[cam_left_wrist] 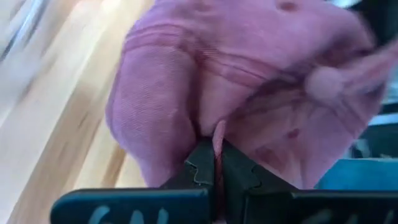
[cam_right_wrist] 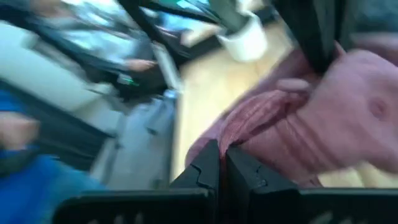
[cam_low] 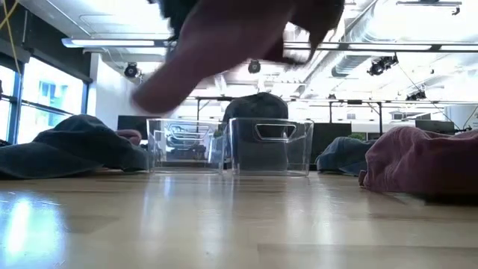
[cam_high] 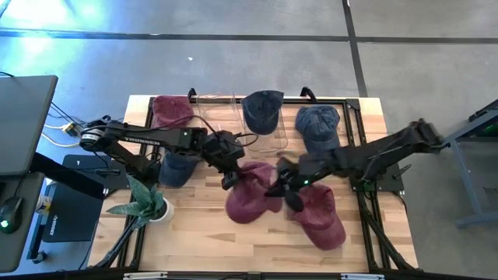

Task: Pick & Place hat
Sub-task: Put the bottom left red cap into the left bin

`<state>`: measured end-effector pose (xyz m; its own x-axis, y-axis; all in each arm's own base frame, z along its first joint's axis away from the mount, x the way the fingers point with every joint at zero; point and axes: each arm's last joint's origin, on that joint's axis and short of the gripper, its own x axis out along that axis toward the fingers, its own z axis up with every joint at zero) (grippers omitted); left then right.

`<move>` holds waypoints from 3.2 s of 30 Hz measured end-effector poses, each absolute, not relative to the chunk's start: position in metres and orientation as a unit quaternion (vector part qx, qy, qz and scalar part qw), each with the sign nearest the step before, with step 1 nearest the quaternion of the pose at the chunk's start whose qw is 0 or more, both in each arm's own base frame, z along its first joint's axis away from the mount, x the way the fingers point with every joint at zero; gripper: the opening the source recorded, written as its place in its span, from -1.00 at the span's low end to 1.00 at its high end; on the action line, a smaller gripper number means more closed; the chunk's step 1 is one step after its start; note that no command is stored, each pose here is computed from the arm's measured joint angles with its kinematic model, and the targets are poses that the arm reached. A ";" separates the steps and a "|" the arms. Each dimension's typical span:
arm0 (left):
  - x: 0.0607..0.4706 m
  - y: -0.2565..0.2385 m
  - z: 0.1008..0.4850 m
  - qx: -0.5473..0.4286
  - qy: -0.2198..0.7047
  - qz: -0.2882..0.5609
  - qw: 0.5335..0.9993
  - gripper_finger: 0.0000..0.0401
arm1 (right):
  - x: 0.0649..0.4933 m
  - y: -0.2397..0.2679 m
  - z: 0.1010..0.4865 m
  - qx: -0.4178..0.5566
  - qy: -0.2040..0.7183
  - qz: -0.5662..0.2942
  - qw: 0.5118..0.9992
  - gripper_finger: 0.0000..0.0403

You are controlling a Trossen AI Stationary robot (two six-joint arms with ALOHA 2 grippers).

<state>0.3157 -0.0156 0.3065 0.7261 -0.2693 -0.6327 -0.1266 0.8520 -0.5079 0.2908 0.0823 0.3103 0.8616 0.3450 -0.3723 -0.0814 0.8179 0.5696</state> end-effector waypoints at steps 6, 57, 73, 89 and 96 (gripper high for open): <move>0.320 -0.020 0.319 -0.245 0.315 -0.149 0.905 -0.76 | 0.264 0.071 0.349 0.287 0.174 0.189 0.923 -0.99; 0.374 -0.040 0.419 -0.176 -0.007 -0.583 0.793 -0.16 | 0.233 0.051 0.389 0.308 0.107 0.334 0.885 -0.98; 0.388 0.002 0.404 -0.132 -0.036 -0.445 0.885 -0.53 | 0.231 0.060 0.388 0.288 0.107 0.335 0.891 -0.98; 0.423 -0.030 0.354 -0.218 0.040 -0.440 0.870 0.56 | 0.231 0.059 0.393 0.256 0.070 0.346 0.900 -0.97; 0.426 -0.039 0.368 -0.235 0.044 -0.501 0.832 0.42 | 0.229 0.059 0.394 0.260 0.070 0.347 0.899 -0.97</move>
<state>0.4259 -0.0390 0.3682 0.4938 -0.8543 0.1623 0.8131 0.3875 -0.4344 0.2293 0.0590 0.3940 0.7499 0.6593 0.0543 -0.5867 0.6250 0.5150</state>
